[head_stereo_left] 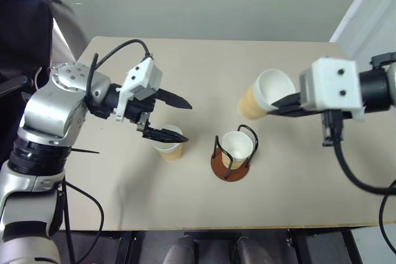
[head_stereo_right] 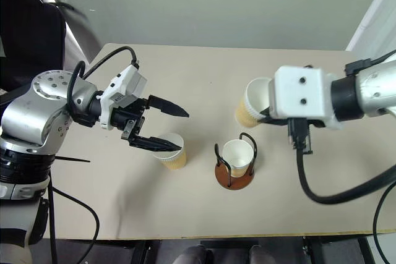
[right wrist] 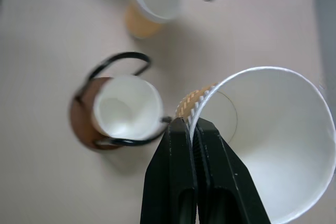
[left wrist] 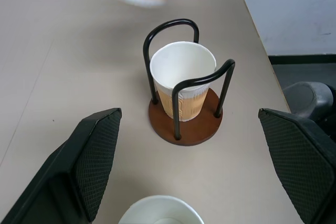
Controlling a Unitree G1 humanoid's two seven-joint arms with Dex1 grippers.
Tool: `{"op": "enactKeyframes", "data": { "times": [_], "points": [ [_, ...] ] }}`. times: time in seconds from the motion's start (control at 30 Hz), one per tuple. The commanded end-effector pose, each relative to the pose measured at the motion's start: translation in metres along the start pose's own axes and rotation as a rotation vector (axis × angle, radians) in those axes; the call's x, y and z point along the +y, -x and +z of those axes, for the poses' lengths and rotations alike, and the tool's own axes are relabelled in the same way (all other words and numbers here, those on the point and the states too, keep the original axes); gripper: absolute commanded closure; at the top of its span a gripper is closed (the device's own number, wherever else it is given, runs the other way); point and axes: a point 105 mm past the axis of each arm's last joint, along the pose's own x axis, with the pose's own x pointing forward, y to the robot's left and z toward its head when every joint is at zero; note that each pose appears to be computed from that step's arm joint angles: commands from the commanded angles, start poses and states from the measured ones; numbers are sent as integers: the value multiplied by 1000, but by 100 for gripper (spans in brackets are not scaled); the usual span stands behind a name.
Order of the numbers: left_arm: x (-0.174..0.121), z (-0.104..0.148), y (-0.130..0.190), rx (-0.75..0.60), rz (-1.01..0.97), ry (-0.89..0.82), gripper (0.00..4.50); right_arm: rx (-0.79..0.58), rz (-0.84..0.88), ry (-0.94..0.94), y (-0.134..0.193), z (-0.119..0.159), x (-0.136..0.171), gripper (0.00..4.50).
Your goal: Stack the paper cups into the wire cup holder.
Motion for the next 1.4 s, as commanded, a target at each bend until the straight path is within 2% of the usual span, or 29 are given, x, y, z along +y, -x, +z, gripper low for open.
{"op": "enactKeyframes", "data": {
  "times": [0.03, 0.17, 0.63, 1.1, 1.23, 1.37, 1.4],
  "points": [
    [-1, 9, 2, 1, -8, -46, 0, 5, 45, 48, -6, 3, 7, 448],
    [-1, 8, 2, 3, -7, -45, 0, -12, 85, 60, -11, 6, 13, 448],
    [-1, 8, 2, -1, 6, -48, 0, 27, 152, 72, -29, -12, 27, 448],
    [1, 8, 1, -7, 15, -47, 0, -9, 170, 107, -43, -6, 34, 448],
    [1, 7, 1, -7, 18, -43, 0, -16, 132, 92, -46, -6, 26, 366],
    [1, 6, 2, -6, 22, -40, 0, -24, 50, 76, -47, -6, 11, 222],
    [0, 6, 2, -6, 23, -40, 0, -27, 30, 68, -46, -6, 7, 222]
  ]
}}
